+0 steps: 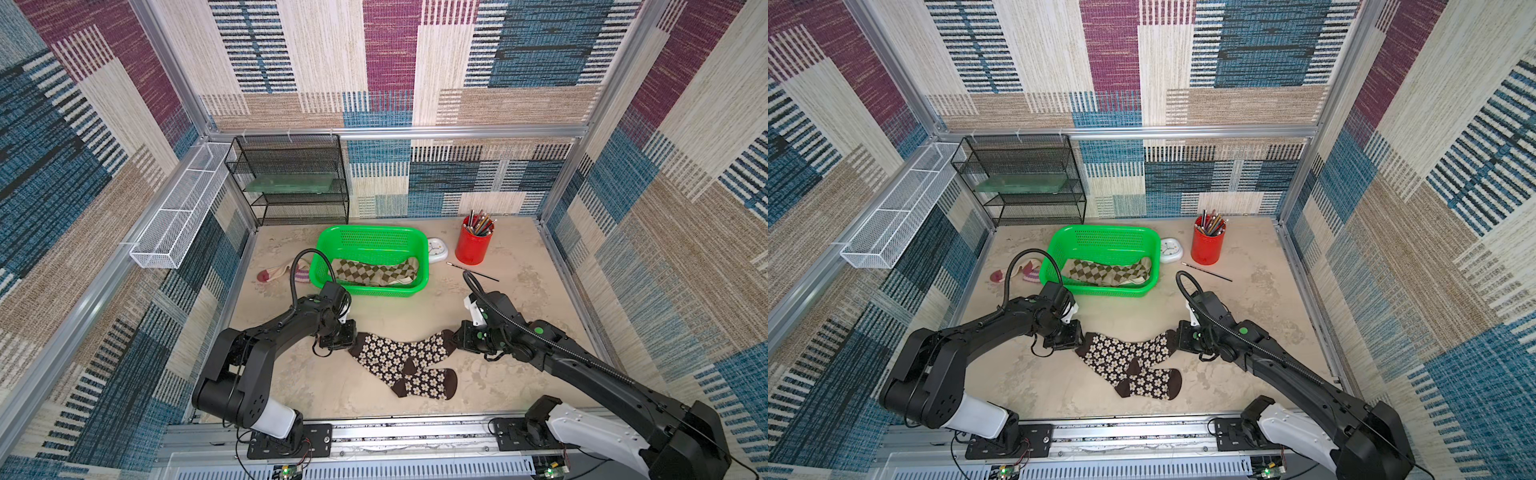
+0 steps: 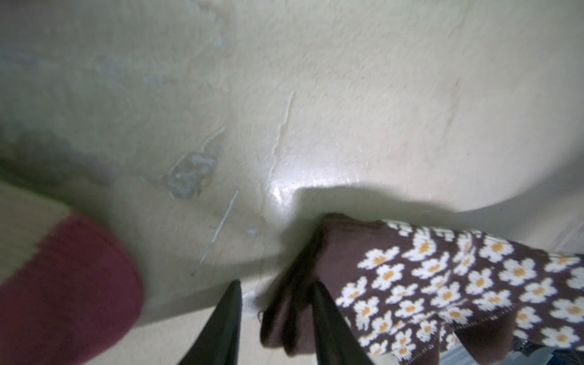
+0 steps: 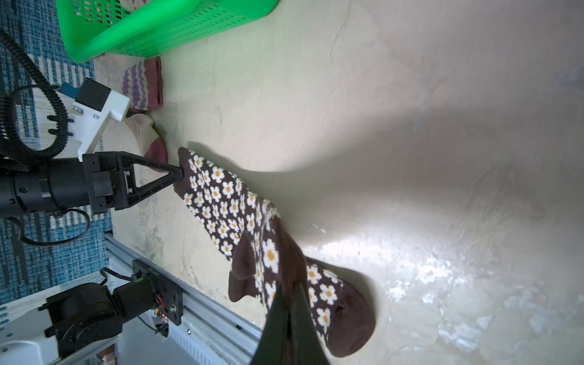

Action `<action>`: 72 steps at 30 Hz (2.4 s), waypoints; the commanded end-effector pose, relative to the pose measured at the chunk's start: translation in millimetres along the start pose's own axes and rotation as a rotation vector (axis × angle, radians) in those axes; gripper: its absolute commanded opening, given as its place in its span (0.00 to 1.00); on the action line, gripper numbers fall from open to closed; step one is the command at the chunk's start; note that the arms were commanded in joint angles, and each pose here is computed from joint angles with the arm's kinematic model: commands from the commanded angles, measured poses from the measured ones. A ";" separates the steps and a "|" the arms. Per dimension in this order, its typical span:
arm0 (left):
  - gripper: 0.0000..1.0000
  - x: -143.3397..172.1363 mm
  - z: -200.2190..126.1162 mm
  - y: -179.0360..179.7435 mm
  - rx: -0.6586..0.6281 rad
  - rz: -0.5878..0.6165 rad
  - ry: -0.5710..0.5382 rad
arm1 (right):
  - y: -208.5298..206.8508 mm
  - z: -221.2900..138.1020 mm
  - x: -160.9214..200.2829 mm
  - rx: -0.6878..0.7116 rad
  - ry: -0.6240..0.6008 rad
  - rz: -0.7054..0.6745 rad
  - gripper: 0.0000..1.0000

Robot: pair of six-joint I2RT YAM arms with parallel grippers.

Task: Place the socks together as a pair
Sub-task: Pick up the sock at the center of the board.

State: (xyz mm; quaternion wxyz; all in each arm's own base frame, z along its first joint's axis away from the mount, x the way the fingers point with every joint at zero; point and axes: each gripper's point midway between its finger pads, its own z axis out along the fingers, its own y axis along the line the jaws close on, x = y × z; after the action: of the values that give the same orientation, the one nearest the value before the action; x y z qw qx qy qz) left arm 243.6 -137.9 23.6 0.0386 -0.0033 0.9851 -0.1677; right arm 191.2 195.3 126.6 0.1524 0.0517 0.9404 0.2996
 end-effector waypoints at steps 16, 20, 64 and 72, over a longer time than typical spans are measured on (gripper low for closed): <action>0.57 -14.5 -25.0 -18.8 0.061 0.019 -0.078 | -2.3 -2.9 31.0 -0.003 0.059 0.160 0.02; 0.51 -19.5 -19.2 -25.0 0.086 0.030 -0.075 | -6.0 -2.0 33.0 0.000 0.060 0.160 0.02; 0.00 20.6 -32.5 -7.9 0.060 -0.063 -0.056 | -5.3 3.3 9.8 -0.043 0.015 0.092 0.01; 0.00 39.9 -41.7 -1.4 0.102 -0.171 -0.129 | 18.0 10.0 0.6 -0.064 0.075 0.067 0.02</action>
State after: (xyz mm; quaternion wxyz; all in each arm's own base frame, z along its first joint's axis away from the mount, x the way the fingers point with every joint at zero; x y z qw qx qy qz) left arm 195.8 -127.3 52.3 0.0705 -0.0625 0.9723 -0.2139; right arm 188.7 203.0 115.0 0.1014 0.0910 0.9388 0.3164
